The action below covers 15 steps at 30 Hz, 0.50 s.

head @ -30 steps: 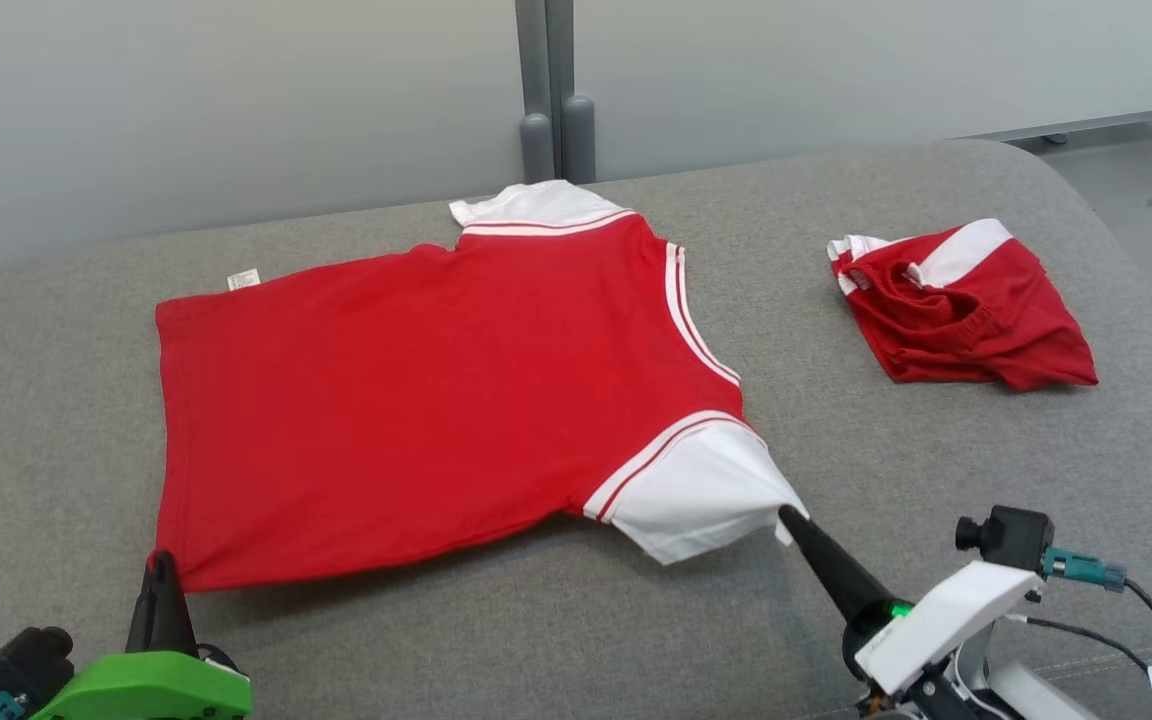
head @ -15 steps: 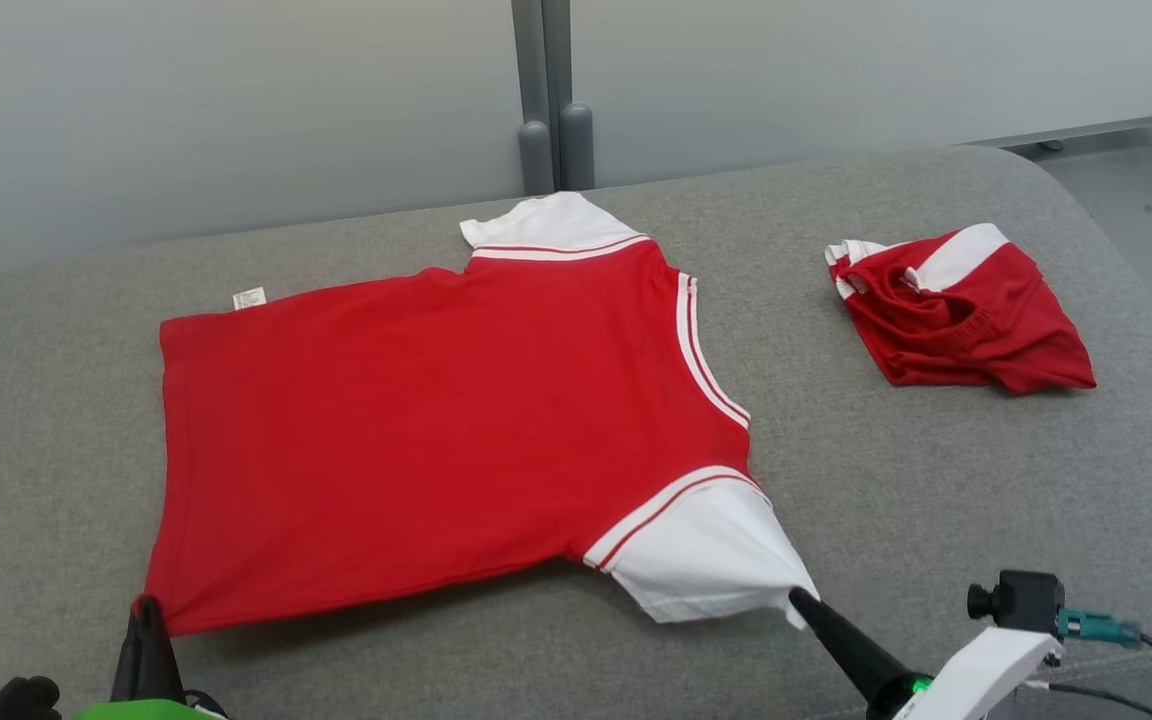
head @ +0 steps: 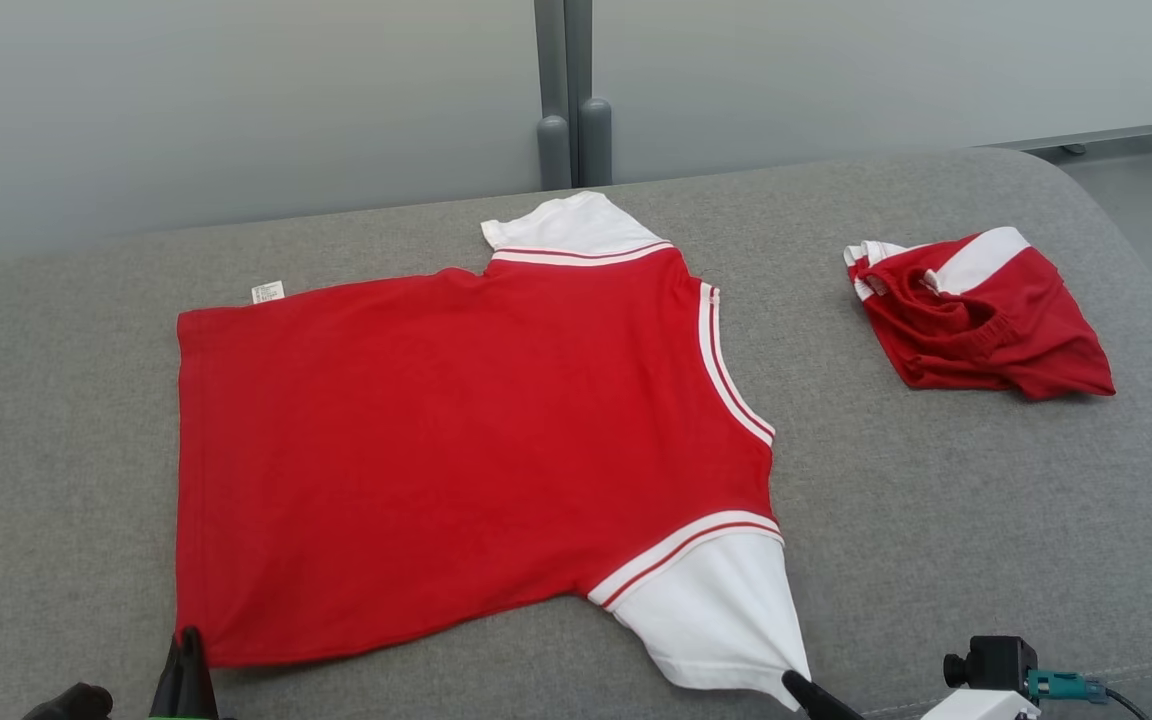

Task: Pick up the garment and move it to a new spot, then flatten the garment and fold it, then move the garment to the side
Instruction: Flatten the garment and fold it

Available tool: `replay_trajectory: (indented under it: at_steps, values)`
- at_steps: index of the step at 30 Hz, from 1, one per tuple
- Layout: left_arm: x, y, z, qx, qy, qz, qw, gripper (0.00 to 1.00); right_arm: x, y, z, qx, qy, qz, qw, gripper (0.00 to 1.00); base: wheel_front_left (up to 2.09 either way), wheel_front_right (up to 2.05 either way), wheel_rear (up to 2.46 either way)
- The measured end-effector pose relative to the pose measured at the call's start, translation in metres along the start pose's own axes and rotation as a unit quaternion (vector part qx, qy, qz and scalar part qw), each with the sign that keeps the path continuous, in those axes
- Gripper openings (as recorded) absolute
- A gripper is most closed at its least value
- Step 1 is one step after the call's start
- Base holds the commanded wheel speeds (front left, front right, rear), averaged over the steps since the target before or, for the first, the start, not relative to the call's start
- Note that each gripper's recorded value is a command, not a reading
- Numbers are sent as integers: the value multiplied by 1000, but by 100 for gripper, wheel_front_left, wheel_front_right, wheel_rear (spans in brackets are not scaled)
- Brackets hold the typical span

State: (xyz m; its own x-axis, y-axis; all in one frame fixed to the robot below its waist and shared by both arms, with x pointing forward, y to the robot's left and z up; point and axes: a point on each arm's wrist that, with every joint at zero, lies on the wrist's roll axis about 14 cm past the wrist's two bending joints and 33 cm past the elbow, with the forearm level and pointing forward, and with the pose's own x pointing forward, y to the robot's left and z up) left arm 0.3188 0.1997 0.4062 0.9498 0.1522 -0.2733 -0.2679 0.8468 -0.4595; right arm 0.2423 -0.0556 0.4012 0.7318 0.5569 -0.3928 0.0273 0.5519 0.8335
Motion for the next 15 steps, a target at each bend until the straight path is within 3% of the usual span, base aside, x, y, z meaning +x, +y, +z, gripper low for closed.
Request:
replay_trajectory:
  at_steps: [1, 2, 4, 5, 6, 7, 8, 9, 15]
  values:
    - [0, 3, -2, 6, 4, 6, 1000, 0, 1, -4, -1, -3, -1, -8, 1000, 3, 0, 0, 0]
    - [0, 5, -3, 7, 6, 7, 1000, 0, 2, -6, -2, -4, -2, -14, 1000, 22, 0, 0, 0]
    - [0, 7, -5, 10, 9, 12, 1000, 5, 2, -10, -5, -10, 2, -22, 1000, 29, 0, 0, 0]
    - [0, 7, -6, 12, 11, 13, 1000, 21, 3, -12, -5, -13, 1, -25, 1000, 43, 0, 0, 0]
    - [0, 8, -6, 13, 12, 14, 1000, 31, 3, -14, -4, -14, -2, -29, 999, 49, 0, 0, 0]
    - [-1, 8, -7, 13, 13, 15, 1000, 49, 3, -16, -5, -16, -2, -34, 999, 75, 0, 0, 0]
    - [-1, 9, -8, 14, 15, 16, 1000, 97, 3, -18, -5, -18, -2, -37, 999, 92, 0, 0, 0]
    - [-1, 10, -10, 15, 17, 17, 1000, 100, 3, -20, -5, -20, -4, -40, 999, 100, 0, 0, 0]
    - [-3, 14, -13, 19, 22, 26, 999, 100, 3, -28, -3, -39, -7, -54, 998, 100, 0, 0, 0]
